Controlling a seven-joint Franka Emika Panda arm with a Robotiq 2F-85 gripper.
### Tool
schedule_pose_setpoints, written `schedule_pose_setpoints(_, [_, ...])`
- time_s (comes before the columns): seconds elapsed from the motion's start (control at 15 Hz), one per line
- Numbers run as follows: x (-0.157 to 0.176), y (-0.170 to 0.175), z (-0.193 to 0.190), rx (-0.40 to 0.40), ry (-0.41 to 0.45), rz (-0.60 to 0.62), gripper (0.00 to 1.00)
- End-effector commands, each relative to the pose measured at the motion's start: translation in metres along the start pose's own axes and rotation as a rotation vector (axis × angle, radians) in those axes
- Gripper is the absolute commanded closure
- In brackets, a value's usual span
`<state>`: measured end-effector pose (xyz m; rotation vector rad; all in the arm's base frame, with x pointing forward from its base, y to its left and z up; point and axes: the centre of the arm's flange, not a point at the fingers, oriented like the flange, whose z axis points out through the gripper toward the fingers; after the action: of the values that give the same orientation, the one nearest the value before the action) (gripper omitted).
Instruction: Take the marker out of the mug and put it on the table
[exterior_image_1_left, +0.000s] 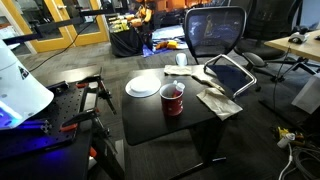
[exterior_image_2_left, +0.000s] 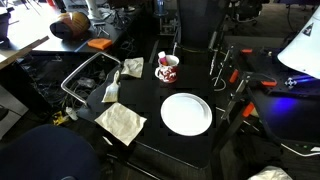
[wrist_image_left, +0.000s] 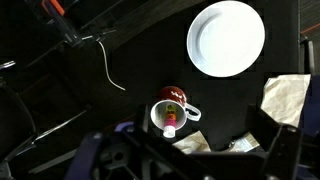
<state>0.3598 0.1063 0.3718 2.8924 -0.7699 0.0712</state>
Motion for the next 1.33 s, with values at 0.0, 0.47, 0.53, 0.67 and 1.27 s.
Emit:
schedule_pose_setpoints(0.0, [0.012, 0.001, 0.013, -0.067, 0.037, 0.065, 0.00])
schedule_pose_setpoints(0.47, [0.048, 0.018, 0.062, -0.055, 0.143, 0.114, 0.00])
schedule_pose_setpoints(0.53, [0.052, 0.020, 0.071, -0.040, 0.160, 0.115, 0.00])
schedule_pose_setpoints(0.67, [0.060, 0.025, 0.086, -0.017, 0.182, 0.102, 0.00])
schedule_pose_setpoints(1.27, [0.083, 0.033, 0.148, 0.069, 0.191, -0.039, 0.00])
